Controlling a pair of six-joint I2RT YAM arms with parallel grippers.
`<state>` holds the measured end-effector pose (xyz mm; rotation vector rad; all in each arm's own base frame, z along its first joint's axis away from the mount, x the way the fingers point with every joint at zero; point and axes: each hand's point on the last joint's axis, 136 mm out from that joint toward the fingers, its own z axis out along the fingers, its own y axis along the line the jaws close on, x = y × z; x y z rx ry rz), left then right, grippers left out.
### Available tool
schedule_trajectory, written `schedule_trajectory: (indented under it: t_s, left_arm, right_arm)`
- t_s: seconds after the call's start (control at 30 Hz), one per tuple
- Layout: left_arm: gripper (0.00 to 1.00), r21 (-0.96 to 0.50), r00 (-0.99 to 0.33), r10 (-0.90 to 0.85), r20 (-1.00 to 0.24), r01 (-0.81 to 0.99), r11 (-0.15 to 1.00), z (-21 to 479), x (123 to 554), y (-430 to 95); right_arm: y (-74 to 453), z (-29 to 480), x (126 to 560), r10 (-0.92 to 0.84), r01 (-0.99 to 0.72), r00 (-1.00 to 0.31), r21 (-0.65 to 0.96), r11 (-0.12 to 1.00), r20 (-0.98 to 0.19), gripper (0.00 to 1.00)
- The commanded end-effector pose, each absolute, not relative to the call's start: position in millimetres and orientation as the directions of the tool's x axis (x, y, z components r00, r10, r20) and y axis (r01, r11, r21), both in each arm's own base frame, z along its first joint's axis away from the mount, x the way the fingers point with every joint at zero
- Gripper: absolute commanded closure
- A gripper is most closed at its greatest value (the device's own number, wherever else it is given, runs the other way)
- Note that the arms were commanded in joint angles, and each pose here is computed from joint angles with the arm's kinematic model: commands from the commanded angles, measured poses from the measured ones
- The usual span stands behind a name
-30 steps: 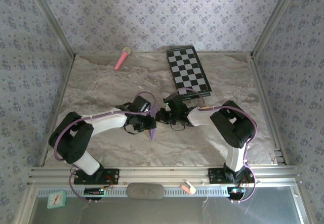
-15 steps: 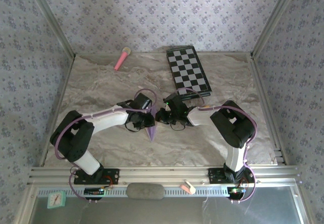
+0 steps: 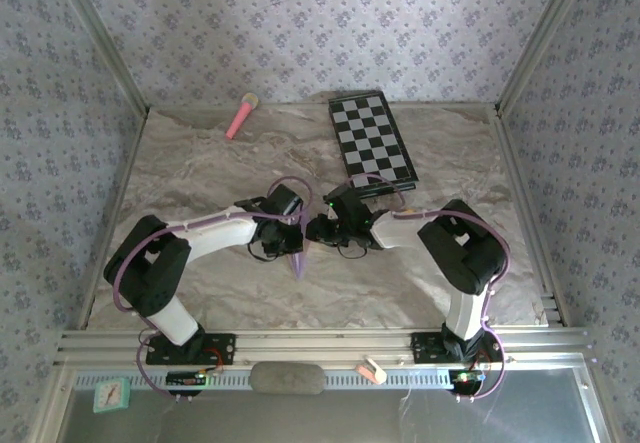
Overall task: Fold a paper plane with a square sheet of paper (pick it up from the middle)
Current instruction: Move the paper plane to the top-center of the table.
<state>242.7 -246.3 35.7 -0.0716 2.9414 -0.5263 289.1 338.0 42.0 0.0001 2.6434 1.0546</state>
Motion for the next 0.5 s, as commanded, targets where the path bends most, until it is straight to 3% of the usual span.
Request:
schedule_trajectory:
  t_s: [0.0, 0.23, 0.47]
  left_arm:
    - [0.92, -0.309, -0.983, -0.047, -0.178, 0.011, 0.951, 44.6, 248.9, -244.9]
    - [0.98, -0.212, -0.959, -0.007, -0.284, 0.055, 0.976, 67.3, 283.6, -236.0]
    - [0.96, -0.119, -0.935, 0.017, -0.355, 0.063, 0.991, 81.1, 343.9, -237.5]
  right_arm:
    - [323.2, 71.4, 301.5, 0.129, -0.14, -0.923, 0.628, 0.765, -0.362, 0.64]
    - [252.5, 101.4, 309.3, 0.17, -0.112, -0.828, 0.456, 0.883, -0.534, 0.34]
    - [204.5, 124.6, 305.0, 0.174, -0.086, -0.78, 0.378, 0.922, -0.602, 0.19]
